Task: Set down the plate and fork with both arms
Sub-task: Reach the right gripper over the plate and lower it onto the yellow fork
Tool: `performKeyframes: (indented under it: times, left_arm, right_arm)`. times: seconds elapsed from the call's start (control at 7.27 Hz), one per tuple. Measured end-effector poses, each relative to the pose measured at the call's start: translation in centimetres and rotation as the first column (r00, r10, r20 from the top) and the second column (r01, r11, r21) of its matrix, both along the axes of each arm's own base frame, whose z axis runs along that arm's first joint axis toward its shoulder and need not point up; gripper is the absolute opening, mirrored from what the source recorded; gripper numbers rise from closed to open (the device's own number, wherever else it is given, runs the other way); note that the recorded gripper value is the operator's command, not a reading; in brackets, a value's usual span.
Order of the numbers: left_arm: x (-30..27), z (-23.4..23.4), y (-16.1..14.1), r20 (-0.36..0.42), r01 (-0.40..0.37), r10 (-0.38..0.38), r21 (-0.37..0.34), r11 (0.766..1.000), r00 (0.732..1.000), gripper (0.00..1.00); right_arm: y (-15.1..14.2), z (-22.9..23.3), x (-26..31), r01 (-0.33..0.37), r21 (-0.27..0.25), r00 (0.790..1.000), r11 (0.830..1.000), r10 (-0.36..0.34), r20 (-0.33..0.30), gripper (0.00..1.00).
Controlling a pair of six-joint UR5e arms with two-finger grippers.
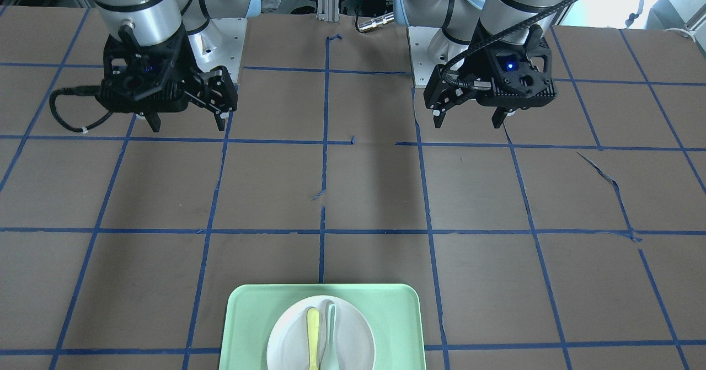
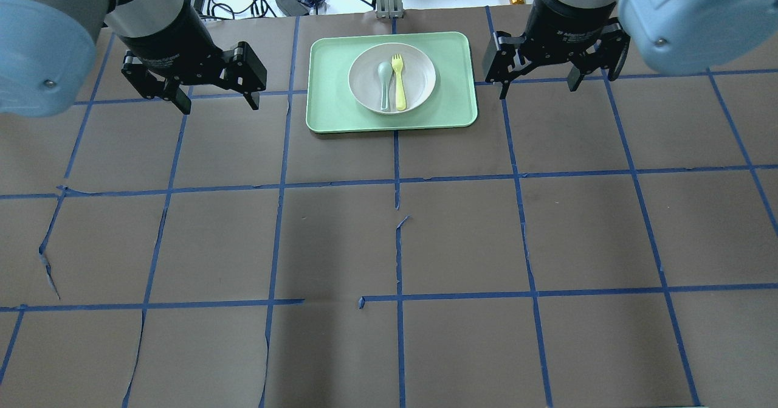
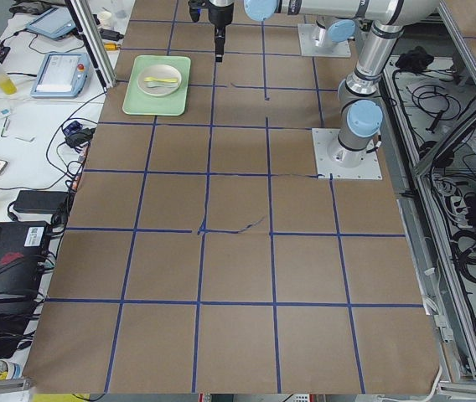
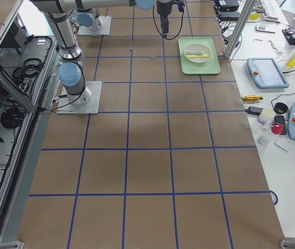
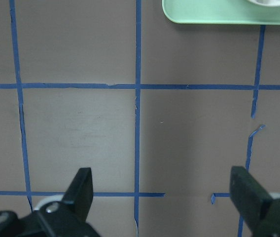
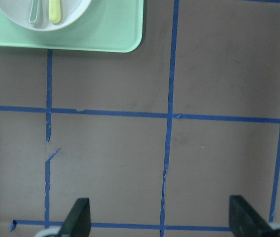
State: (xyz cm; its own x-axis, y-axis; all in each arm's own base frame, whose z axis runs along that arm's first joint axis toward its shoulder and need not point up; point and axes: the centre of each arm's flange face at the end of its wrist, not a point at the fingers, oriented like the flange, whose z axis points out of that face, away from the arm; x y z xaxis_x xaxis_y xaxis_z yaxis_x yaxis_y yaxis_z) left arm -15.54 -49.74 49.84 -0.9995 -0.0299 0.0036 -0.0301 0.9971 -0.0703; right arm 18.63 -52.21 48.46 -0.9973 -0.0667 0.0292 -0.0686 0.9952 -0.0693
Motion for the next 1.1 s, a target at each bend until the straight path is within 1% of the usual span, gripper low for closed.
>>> performKeyframes:
  times: [0.28,0.55,0.69,0.83,0.96,1.1]
  left_arm:
    - [0.0,-0.2,0.0,0.003,0.002,-0.002,0.003,1.000,1.000,1.00]
    - [0.1,-0.4,0.0,0.006,0.002,-0.003,0.008,1.000,1.000,1.00]
    - [0.1,-0.6,0.0,0.007,0.003,-0.003,0.010,1.000,1.000,1.00]
    - [0.1,-0.7,0.0,0.007,0.003,-0.003,0.013,1.000,1.000,1.00]
    - [0.1,-1.0,-0.1,0.007,0.002,-0.002,0.020,1.000,1.000,1.00]
    - [0.0,-1.3,-0.3,0.007,0.002,-0.002,0.027,1.000,1.000,1.00]
  right_arm:
    - [-5.3,-4.6,1.2,-0.022,-0.022,1.000,1.000,0.022,0.003,1.00]
    - [-11.2,-9.4,4.0,-0.046,-0.016,0.999,0.999,0.046,0.003,1.00]
    - [-14.3,-11.6,5.7,-0.039,-0.014,0.999,0.999,0.039,0.008,1.00]
    - [-16.9,-13.7,7.3,-0.018,-0.017,0.999,1.000,0.019,0.032,0.99]
    - [-19.0,-16.0,8.9,0.009,-0.017,0.997,1.000,-0.008,0.073,0.98]
    - [-20.3,-17.8,10.3,0.022,-0.012,0.995,1.000,-0.021,0.096,0.98]
